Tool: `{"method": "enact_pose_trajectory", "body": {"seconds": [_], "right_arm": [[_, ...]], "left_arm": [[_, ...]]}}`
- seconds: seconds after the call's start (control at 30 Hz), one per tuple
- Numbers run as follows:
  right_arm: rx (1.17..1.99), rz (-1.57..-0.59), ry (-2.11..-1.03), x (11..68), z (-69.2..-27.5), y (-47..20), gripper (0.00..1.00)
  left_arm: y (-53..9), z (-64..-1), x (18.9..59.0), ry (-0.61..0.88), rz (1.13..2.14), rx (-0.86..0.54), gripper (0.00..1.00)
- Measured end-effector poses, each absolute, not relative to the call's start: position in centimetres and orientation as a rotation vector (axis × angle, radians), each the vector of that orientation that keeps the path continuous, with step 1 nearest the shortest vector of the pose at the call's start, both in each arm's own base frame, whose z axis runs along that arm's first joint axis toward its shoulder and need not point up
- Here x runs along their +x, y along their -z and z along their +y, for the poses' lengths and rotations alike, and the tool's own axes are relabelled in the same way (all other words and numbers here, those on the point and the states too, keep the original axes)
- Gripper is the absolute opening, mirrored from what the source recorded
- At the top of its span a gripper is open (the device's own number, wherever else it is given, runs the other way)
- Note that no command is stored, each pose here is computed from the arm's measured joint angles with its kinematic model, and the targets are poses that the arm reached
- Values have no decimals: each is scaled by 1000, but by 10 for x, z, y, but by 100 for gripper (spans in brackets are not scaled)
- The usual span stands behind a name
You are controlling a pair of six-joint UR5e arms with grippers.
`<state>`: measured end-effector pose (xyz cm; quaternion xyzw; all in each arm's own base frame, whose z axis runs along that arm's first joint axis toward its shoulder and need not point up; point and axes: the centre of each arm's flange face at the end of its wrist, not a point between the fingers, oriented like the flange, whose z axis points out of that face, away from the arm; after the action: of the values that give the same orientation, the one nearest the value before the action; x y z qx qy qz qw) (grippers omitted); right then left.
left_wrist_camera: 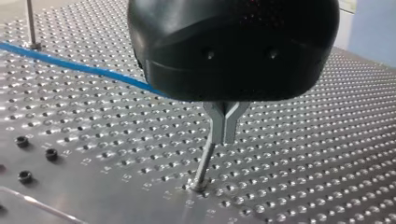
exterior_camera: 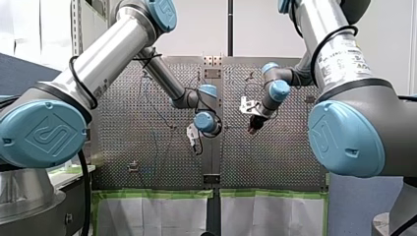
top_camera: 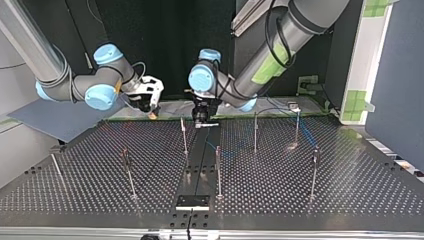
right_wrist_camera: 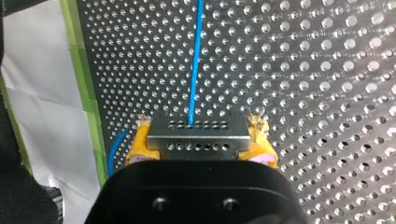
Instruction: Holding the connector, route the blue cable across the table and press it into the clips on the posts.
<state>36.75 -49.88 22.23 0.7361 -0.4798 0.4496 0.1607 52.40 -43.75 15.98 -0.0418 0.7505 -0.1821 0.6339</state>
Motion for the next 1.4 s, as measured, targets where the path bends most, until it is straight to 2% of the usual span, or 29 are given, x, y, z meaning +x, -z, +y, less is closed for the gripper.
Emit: {"method": "enact_pose_trajectory", "body": {"seconds": [0.2, 0.6, 0.67, 0.7, 0.77, 0.8, 0.83, 0.87, 0.9, 0.93, 0.97, 1.0, 1.07, 1.4], "right_arm": [[2071, -1359, -1320, 364, -512, -224, 0], [1999, -1362, -1356, 346, -537, -229, 0], [1987, -1359, -1365, 344, -540, -230, 0], [1980, -1357, -1373, 342, -542, -230, 0], [1969, -1356, -1386, 341, -546, -231, 0], [1962, -1355, -1393, 339, -547, -231, 0], [1957, -1355, -1397, 338, -549, -231, 0], [1954, -1356, -1400, 337, -550, -231, 0], [1949, -1357, -1402, 336, -551, -231, 0], [1947, -1358, -1403, 335, -552, -231, 0], [1944, -1359, -1403, 334, -553, -230, 0], [1941, -1362, -1402, 332, -554, -230, 0], [1939, -1364, -1401, 330, -555, -230, 0], [1939, -1372, -1400, 326, -557, -229, 0]], "left_arm": [[-157, -431, 540, 428, 1716, -103, 0], [-124, -416, 580, 352, 1802, -101, 0], [-127, -415, 585, 341, 1805, -96, 8], [-130, -415, 587, 335, 1805, -92, 8], [-136, -416, 591, 322, 1805, -79, 29], [-139, -417, 593, 316, 1805, -74, 29], [-143, -418, 594, 306, 1805, -68, 44], [-146, -419, 595, 296, 1804, -63, 53], [-149, -420, 596, 285, 1803, -59, 53], [-152, -422, 597, 269, 1805, -53, 63], [-154, -422, 596, 257, 1807, -49, 78], [-155, -423, 596, 245, 1810, -44, 78], [-156, -424, 593, 218, 1820, -34, 100], [-170, -430, 566, 131, 1873, -4, 100]]}}
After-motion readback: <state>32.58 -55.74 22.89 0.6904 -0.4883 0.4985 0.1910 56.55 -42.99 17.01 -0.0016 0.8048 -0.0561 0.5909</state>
